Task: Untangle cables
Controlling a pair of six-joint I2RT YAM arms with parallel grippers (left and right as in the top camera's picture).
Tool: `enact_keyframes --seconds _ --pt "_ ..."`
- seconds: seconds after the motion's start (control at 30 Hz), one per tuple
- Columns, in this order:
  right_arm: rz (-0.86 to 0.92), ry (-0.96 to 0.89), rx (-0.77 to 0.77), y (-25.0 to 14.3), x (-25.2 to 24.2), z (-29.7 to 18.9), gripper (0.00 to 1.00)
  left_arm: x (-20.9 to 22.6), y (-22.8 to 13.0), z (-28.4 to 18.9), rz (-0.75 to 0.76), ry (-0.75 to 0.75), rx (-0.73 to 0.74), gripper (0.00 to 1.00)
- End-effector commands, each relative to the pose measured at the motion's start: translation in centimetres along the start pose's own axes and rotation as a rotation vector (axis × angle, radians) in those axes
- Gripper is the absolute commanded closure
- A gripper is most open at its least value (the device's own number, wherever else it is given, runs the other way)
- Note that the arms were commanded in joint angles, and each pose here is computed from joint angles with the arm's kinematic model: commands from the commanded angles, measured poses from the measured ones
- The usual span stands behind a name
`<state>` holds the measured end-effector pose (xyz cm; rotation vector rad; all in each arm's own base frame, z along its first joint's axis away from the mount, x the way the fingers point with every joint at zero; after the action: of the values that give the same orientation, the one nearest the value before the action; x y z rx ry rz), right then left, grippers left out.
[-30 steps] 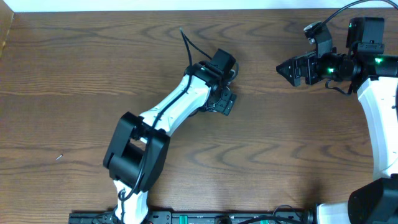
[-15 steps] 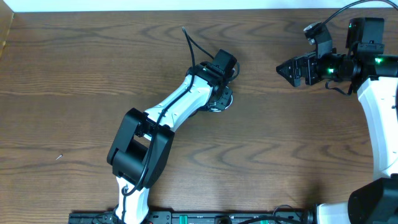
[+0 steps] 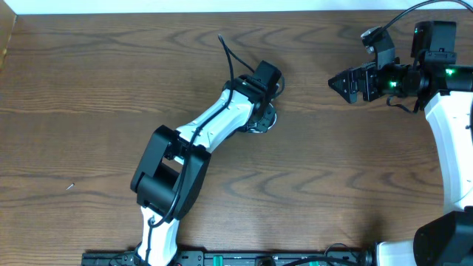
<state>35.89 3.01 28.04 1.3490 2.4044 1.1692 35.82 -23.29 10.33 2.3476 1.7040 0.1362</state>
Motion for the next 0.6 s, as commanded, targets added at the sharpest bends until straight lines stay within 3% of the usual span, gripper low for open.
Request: enact_keyframes --seconds 0.0,0.17,0.4,0.57 --pt "0.001 0.006 0.005 0.1 0.2 0.3 0.05 0.4 -0.4 0.7 -0.001 0.019 0.018 0.92" --pt "-0.001 0.014 0.006 0.3 0.5 0.5 0.05 0.1 0.8 -3.2 -0.061 0.004 -0.032 0.93" --pt "0.03 0.036 -0.021 1.4 1.9 1.5 0.08 -0.2 2.8 -13.7 -0.163 -0.094 -0.3 0.93" --pt "0.106 0.045 -0.061 2.6 2.6 2.1 0.12 0.0 2.9 -16.5 -0.201 -0.196 -0.348 0.93"
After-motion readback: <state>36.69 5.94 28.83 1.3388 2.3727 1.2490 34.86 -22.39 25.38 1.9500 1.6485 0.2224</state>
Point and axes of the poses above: each gripper's point midway between its finger pads, its own z axis out along the fingers, its own x axis along the line the jaws close on, y = z × x, the point moved 8 cm from there along -z, back along the fingers, and after that the axes turned 9 degrees about -z, right-handed, at the moved point
